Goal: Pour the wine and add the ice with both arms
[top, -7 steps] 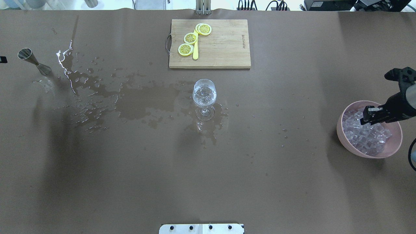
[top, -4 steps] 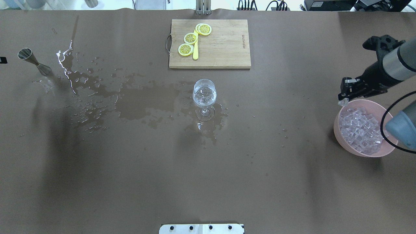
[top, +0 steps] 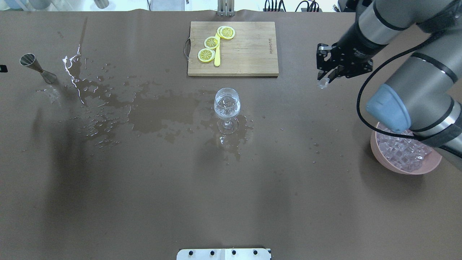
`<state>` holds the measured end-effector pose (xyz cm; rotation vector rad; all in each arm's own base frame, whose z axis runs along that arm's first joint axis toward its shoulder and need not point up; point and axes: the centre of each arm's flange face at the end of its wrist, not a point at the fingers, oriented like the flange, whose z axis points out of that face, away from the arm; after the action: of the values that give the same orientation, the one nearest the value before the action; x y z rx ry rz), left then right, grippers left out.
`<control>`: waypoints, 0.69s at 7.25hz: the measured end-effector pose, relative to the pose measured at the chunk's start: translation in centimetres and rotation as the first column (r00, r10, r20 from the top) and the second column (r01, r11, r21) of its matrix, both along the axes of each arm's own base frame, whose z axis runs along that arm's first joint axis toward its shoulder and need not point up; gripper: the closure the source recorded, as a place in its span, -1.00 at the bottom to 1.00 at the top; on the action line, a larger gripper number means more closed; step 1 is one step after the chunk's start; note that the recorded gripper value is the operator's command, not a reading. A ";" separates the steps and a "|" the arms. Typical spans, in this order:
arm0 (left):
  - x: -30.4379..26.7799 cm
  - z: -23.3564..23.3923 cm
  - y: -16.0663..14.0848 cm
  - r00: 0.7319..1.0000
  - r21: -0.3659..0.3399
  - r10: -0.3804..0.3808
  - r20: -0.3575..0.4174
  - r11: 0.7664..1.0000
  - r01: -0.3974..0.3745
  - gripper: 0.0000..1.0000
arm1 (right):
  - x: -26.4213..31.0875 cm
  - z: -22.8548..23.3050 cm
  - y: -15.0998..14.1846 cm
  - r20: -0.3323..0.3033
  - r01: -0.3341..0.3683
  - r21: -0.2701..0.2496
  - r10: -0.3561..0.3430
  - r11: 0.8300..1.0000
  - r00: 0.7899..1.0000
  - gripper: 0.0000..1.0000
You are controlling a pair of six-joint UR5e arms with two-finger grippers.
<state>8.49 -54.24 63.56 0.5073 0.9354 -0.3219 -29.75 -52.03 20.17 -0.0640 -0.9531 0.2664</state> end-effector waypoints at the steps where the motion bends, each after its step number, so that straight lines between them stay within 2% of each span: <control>1: 0.0 0.3 0.0 1.000 -0.005 0.001 0.002 1.000 -0.001 -0.97 | -3.9 -4.7 0.7 0.029 -0.037 -0.042 0.038 0.998 0.999 1.00; 3: 0.0 0.4 0.1 1.000 -0.007 0.002 0.003 1.000 -0.002 -0.97 | -9.9 -11.1 -0.1 0.043 -0.097 -0.098 0.101 0.990 0.994 1.00; 5: 0.0 0.4 0.1 1.000 -0.007 -0.001 -0.002 1.000 0.001 -0.97 | -12.4 -12.2 -0.6 0.053 -0.105 -0.102 0.111 0.989 0.992 1.00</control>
<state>8.54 -54.18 63.92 0.5007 0.9354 -0.3262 -42.14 -52.61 7.93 -0.1118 -1.0028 0.4141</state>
